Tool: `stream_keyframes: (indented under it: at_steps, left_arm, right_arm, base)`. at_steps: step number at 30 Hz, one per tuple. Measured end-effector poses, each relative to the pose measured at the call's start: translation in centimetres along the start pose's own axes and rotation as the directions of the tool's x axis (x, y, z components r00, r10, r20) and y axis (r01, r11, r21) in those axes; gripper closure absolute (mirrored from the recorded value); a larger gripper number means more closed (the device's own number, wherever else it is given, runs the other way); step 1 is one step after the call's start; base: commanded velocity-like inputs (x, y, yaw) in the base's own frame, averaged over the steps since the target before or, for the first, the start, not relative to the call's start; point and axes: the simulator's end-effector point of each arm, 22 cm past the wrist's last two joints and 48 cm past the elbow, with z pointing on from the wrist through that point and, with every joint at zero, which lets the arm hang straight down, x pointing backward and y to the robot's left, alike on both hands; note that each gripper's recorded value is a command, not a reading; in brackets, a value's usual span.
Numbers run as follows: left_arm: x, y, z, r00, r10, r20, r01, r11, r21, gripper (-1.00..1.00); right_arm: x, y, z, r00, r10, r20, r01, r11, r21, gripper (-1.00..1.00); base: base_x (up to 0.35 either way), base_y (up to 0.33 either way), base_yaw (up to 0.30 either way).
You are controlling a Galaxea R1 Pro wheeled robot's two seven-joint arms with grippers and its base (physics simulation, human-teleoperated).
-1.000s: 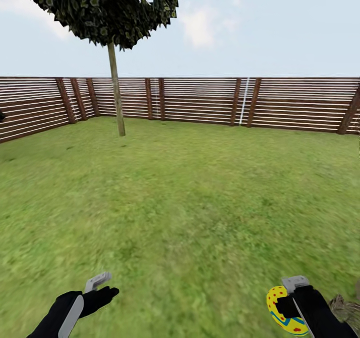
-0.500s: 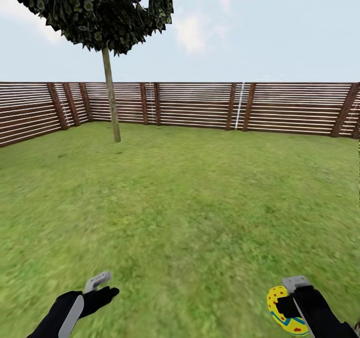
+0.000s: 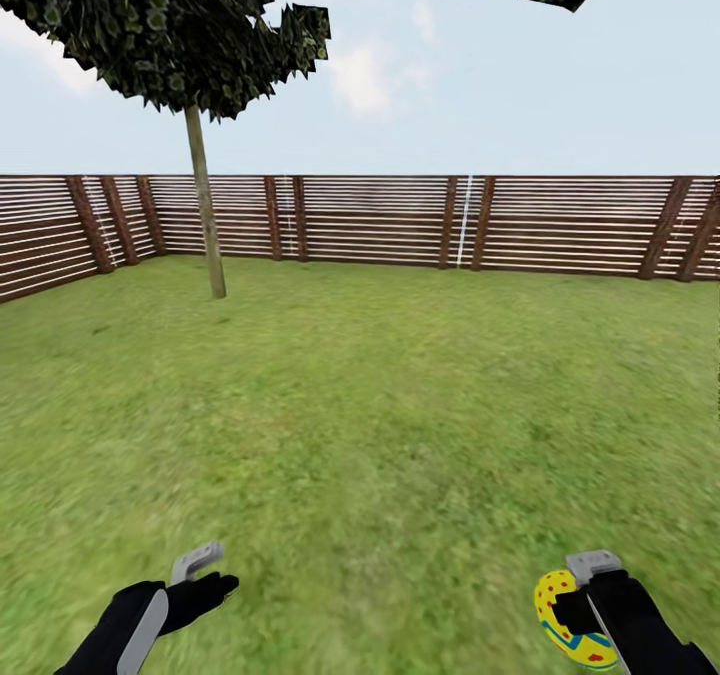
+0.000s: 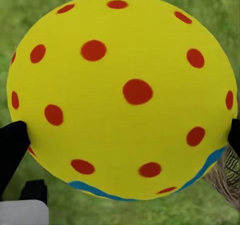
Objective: Take the three Easter eggs out of the wicker basket on the lawn in the garden, then place them on the lawn next to a single tree (choose any tree) so that all three eggs are next to the same tree and none are left in the basket.
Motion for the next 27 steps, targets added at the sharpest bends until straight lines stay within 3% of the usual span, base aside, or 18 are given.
stream_keyframes:
  at_steps: [16,27]
  left_arm:
    - [-1.4,-1.0,-2.6,1.0,0.003,0.021,-0.003,1.0,0.008,-1.0]
    - [-1.9,-1.4,-3.5,1.0,0.003,0.027,-0.003,1.0,0.012,-1.0]
  right_arm:
    - [-1.1,-1.2,-2.7,1.0,0.01,0.02,-0.011,1.0,0.007,1.0]
    - [-1.3,-1.6,-3.7,1.0,0.012,0.022,-0.013,1.0,0.009,1.0]
  base:
    - [0.281,0.222,-0.099]
    - [0.315,0.041,-0.229]
